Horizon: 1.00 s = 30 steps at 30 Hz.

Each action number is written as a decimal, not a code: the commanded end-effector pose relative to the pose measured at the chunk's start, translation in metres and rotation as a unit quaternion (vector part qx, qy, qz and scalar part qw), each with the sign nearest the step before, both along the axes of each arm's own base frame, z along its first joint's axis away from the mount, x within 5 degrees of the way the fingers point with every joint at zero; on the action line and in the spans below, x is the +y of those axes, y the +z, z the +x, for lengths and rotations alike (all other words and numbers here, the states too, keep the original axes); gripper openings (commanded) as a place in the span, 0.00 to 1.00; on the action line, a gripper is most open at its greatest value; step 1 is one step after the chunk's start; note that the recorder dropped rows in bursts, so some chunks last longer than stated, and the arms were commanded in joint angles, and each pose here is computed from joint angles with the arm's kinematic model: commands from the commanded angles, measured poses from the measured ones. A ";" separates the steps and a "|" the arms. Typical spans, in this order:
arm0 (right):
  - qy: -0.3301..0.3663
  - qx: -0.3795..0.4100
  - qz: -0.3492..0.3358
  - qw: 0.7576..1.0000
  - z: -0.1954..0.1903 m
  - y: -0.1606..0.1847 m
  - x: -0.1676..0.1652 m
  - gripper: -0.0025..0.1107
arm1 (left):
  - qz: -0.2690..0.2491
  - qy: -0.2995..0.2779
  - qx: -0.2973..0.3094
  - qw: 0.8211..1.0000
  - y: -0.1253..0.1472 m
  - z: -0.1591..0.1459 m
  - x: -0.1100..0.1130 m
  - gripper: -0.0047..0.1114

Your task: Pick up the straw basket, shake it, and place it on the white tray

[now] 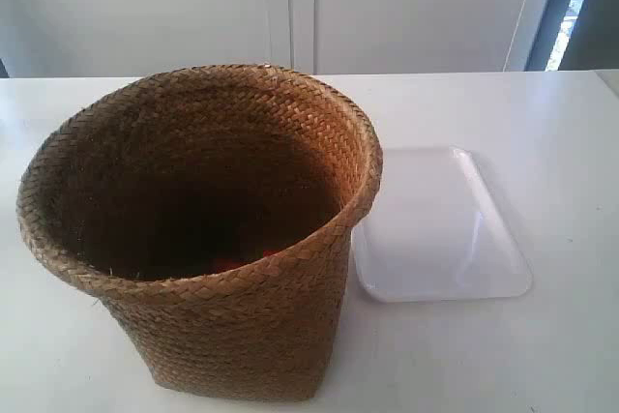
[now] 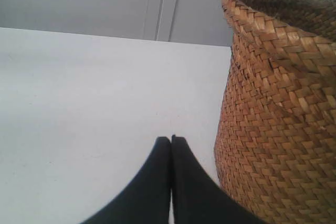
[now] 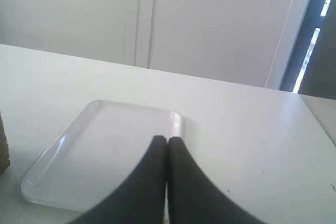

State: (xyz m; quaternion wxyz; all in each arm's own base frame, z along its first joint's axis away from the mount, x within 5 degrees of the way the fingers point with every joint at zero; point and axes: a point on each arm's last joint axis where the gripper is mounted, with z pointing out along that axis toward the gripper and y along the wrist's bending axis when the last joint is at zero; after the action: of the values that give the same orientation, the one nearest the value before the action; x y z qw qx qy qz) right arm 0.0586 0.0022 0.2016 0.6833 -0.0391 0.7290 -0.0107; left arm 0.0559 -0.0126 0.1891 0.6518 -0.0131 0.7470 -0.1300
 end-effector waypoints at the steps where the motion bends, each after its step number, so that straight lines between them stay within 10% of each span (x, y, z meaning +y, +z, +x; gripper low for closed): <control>1: -0.006 0.000 0.004 1.000 0.000 -0.002 -0.001 0.02 | -0.007 -0.002 -0.003 1.000 0.000 0.000 0.000 0.04; 30: -0.005 -0.040 -0.014 0.999 0.000 0.006 -0.001 0.02 | -0.017 0.019 -0.051 0.998 0.008 0.001 0.003 0.04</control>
State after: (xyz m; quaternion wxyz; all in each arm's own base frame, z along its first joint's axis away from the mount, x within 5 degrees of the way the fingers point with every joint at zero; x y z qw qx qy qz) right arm 0.0587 0.0021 0.2034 0.6903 -0.0482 0.7216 -0.0205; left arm 0.0571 -0.0092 0.1977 0.6886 -0.0258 0.7143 -0.1222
